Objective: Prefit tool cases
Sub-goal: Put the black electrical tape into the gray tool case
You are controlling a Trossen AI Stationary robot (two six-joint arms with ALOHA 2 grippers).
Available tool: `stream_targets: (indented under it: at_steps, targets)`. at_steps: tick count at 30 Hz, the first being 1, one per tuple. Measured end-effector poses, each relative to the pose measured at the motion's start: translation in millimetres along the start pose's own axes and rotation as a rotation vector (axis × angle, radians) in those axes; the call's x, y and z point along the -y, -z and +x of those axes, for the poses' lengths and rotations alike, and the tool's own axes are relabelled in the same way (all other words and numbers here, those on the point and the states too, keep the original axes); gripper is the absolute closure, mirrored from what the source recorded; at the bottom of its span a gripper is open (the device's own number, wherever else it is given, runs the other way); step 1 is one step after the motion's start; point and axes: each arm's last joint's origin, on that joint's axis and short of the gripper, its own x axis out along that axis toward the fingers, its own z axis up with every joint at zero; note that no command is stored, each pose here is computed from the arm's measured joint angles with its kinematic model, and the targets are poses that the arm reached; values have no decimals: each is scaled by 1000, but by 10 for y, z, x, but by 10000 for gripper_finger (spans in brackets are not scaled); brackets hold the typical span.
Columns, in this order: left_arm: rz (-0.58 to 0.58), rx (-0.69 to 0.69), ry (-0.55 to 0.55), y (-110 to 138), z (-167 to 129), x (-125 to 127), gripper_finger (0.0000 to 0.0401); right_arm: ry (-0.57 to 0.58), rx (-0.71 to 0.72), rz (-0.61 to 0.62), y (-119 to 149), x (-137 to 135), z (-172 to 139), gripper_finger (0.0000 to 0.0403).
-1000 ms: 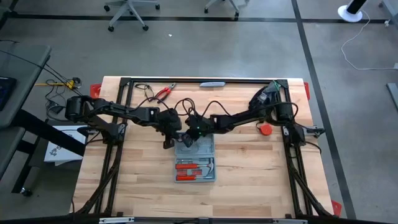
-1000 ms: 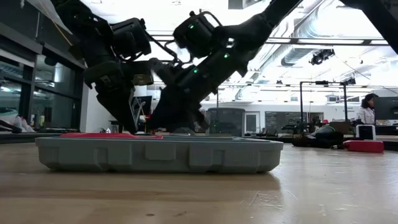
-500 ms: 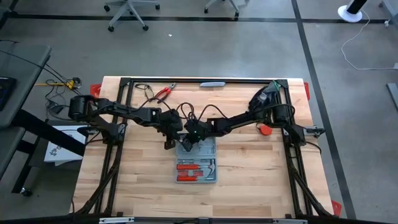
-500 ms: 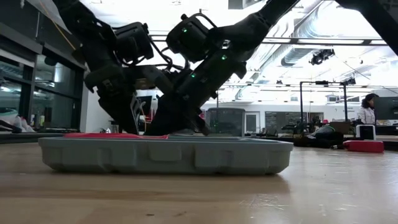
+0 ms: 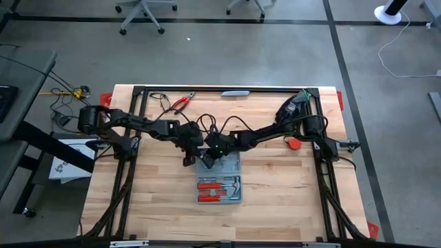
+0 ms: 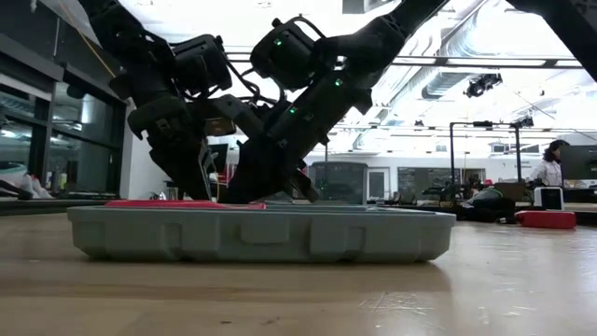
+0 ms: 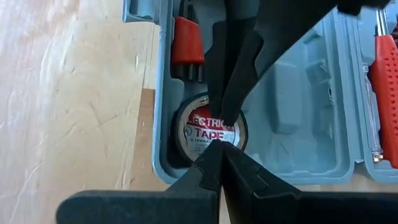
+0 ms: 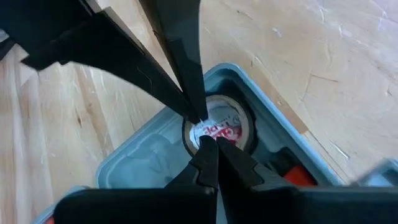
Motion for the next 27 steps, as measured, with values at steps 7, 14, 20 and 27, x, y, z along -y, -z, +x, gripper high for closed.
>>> stream_targets:
  at_steps: [7,14,20,27]
  targets:
    - [7,49,-4,-36,-144,37,401,0,7,0,-16,-13,-32,403]
    - [13,67,-4,-51,-173,44,401,8,-7,7,-8,-8,-43,403]
    - [31,11,3,-16,3,5,401,39,-25,2,23,20,-49,403]
    - [6,2,18,-8,49,-9,401,19,-32,11,-3,43,-73,403]
